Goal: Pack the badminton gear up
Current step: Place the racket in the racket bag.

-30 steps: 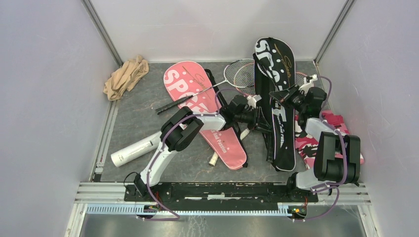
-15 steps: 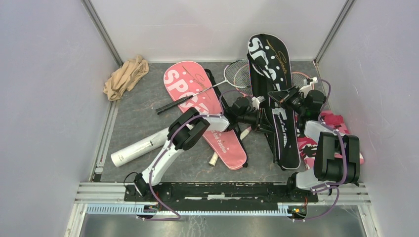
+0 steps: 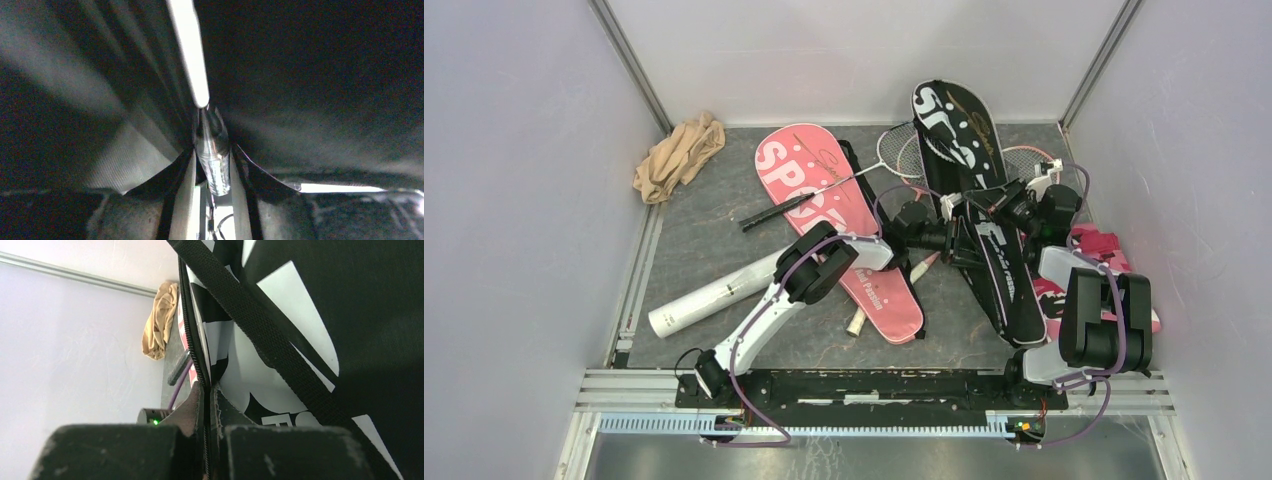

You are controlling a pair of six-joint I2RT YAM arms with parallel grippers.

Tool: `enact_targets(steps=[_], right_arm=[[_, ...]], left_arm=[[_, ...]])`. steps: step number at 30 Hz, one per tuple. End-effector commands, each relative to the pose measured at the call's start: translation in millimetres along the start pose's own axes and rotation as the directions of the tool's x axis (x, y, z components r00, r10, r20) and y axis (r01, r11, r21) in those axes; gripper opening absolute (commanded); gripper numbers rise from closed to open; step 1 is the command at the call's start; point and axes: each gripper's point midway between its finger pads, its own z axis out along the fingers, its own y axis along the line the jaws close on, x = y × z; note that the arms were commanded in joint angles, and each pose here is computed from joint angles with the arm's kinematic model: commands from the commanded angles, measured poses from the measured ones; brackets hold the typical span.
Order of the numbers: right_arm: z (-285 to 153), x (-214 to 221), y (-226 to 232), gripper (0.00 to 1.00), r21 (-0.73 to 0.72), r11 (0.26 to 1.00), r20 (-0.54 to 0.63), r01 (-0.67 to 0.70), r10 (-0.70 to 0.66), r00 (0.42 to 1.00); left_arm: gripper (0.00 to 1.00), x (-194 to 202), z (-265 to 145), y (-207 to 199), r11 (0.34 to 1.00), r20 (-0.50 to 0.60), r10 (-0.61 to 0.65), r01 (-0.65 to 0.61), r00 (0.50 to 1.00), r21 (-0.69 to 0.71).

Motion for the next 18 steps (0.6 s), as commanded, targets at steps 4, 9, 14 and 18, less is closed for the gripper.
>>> enact_targets(steps=[4, 9, 14, 18], right_arm=[[-8, 17, 11, 0.00, -0.036, 0.999, -0.068, 0.001, -0.003, 0.998], [-7, 15, 13, 0.00, -0.042, 0.999, -0.072, 0.008, -0.011, 0.997], [-5, 7, 8, 0.00, -0.004, 0.997, -0.082, 0.076, -0.076, 0.994], [-5, -15, 4, 0.00, 0.064, 0.982, -0.071, 0.176, -0.171, 0.983]], left_arm=[[0.45, -55, -3, -42, 0.985, 0.131, 0.128, -0.141, 0.983, 0.101], [0.46, -55, -1, -33, 0.987, 0.114, 0.137, -0.146, 0.984, 0.071], [0.46, -47, -12, -32, 0.985, 0.092, 0.170, -0.172, 0.981, 0.016], [0.49, -40, -29, -29, 0.980, 0.050, 0.187, -0.184, 0.981, -0.070]])
